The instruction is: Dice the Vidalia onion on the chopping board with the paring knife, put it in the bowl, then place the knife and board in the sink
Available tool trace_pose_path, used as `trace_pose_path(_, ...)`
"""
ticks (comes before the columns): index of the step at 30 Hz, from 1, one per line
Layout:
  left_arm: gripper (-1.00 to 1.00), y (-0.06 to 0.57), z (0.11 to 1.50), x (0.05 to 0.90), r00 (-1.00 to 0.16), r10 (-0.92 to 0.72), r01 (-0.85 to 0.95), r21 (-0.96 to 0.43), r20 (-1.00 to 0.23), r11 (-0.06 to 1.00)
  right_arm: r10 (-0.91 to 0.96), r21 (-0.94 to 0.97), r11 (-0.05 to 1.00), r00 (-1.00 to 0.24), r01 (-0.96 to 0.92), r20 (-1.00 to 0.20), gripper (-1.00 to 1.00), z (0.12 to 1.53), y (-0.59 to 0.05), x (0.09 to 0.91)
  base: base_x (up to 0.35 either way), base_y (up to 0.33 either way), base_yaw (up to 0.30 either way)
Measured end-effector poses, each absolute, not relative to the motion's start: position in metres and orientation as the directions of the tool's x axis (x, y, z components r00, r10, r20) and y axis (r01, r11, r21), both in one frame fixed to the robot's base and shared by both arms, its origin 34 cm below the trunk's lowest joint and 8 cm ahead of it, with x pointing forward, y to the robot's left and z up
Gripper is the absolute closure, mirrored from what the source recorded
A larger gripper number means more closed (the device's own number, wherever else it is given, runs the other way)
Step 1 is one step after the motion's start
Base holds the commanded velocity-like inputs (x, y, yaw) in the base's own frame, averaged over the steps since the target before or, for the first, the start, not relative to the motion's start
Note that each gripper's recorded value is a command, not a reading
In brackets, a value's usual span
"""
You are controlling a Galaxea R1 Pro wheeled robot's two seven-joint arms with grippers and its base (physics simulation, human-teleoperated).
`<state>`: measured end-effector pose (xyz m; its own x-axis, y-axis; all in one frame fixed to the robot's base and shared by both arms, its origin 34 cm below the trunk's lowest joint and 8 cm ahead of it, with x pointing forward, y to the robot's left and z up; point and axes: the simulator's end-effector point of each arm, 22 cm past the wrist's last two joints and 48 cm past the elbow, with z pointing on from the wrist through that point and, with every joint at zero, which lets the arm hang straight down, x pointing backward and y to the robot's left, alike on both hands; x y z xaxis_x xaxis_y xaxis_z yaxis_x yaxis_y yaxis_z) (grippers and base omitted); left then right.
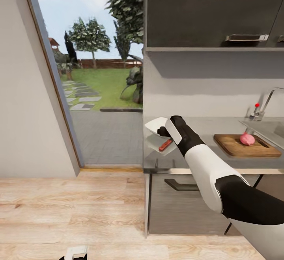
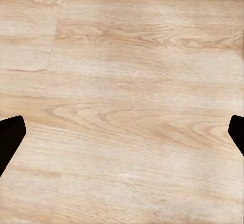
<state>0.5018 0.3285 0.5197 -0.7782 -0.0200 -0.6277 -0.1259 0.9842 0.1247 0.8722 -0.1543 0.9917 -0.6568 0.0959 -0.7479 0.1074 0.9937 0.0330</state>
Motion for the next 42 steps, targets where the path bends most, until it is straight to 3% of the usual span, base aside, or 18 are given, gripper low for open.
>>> trace_pose_path(42, -1.0, 0.328, 0.504, 0.488, -0.806, -0.02, -0.12, 0.13, -0.592, 0.984, 0.097, 0.029, 0.994, -0.692, 0.109, -0.715, -1.0, 0.956, -0.154, 0.878, 0.001, 0.001, 0.0)
